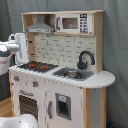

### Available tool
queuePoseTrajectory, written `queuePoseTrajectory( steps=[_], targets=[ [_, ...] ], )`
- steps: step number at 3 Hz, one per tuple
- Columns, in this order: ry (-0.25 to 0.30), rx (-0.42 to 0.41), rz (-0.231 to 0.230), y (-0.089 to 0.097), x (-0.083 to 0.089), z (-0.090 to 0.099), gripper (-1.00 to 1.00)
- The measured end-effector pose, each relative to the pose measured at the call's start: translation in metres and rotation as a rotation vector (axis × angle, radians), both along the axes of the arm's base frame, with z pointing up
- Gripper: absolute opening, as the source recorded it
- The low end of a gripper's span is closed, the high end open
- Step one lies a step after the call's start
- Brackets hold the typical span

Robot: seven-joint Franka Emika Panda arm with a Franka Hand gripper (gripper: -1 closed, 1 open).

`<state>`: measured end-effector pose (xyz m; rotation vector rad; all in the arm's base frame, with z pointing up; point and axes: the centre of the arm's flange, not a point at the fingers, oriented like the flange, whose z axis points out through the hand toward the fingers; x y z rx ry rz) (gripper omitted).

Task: Play with the kitchen

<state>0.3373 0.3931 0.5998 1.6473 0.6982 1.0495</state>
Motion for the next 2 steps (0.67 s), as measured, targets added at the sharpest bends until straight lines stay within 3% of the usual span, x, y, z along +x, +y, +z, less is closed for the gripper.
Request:
queuePoseTrajectory(
  steps=[1,2],
  targets=[
    [0.081,0.062,-0.067,-0.030,0.015,0.010,1.00],
    [0.204,0.092,-0.107,-0.054,0.032,0.006,1.00]
  ],
)
